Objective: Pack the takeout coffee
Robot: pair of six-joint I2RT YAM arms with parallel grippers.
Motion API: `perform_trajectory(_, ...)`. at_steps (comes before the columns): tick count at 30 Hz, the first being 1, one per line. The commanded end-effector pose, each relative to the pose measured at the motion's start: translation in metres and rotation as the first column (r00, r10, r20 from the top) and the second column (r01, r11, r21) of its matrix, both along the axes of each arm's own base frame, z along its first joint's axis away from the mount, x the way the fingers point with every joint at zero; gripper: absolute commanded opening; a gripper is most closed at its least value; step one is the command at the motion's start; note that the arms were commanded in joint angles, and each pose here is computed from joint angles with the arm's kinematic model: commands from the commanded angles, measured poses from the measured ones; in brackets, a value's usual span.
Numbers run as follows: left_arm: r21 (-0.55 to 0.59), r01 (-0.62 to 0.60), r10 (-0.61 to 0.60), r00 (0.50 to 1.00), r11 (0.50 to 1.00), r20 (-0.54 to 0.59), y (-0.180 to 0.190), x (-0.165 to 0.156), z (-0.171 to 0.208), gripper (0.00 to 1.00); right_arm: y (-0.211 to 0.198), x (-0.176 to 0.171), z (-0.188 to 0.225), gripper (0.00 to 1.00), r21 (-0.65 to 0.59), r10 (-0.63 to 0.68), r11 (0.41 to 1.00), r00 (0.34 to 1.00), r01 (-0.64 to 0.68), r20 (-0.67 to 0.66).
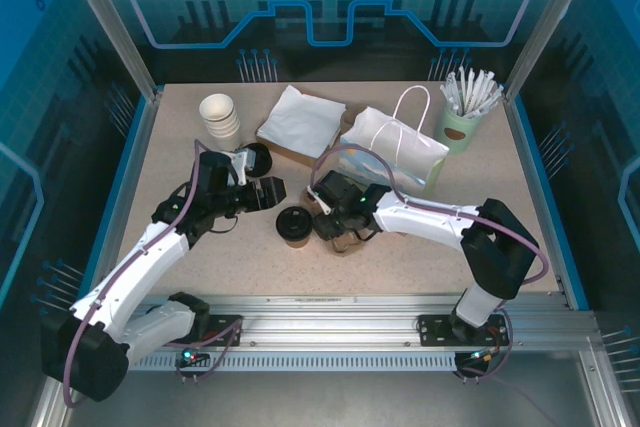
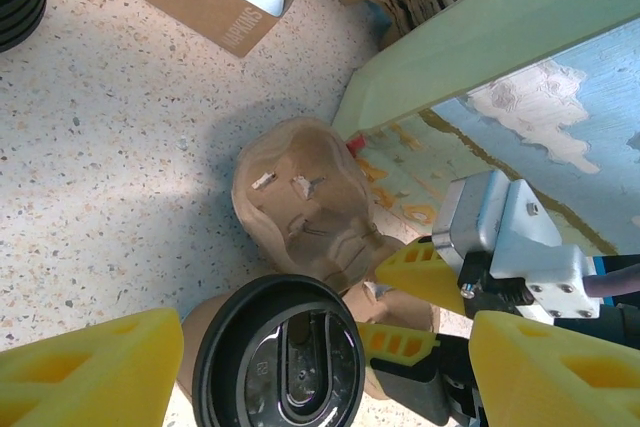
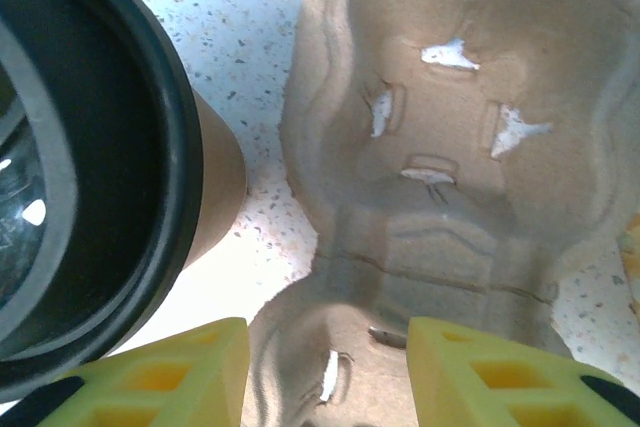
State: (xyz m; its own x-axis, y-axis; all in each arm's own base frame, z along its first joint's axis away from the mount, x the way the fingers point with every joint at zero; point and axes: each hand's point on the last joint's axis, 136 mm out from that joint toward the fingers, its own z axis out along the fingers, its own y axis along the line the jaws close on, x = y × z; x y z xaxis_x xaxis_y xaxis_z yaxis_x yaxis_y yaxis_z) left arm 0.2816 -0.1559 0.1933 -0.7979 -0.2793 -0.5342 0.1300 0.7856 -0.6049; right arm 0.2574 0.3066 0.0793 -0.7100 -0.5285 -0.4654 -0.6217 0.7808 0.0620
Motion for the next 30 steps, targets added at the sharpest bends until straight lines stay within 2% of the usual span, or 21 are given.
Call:
perform_trajectory(1,0.006,0.002,-0.003,0.999,1.0,0.04,0.002,0.003,0.004,0.77,0.017,0.004,0.008,0.46,0.059,0.015,0.998,1.0,-0.015,-0.002)
perform_trajectory(12,-0.008,0.011,-0.01,0.999,1.0,0.051,0.0,0.004,0.007,0.77,-0.02,0.011,0.01,0.51,-0.023,-0.05,0.998,0.998,0.05,-0.026)
perform_trajectory(30,-0.018,0.035,-0.034,0.998,0.999,0.05,-0.005,0.002,0.008,0.77,-0.018,0.027,-0.005,0.51,-0.118,-0.155,0.983,0.983,0.143,-0.095)
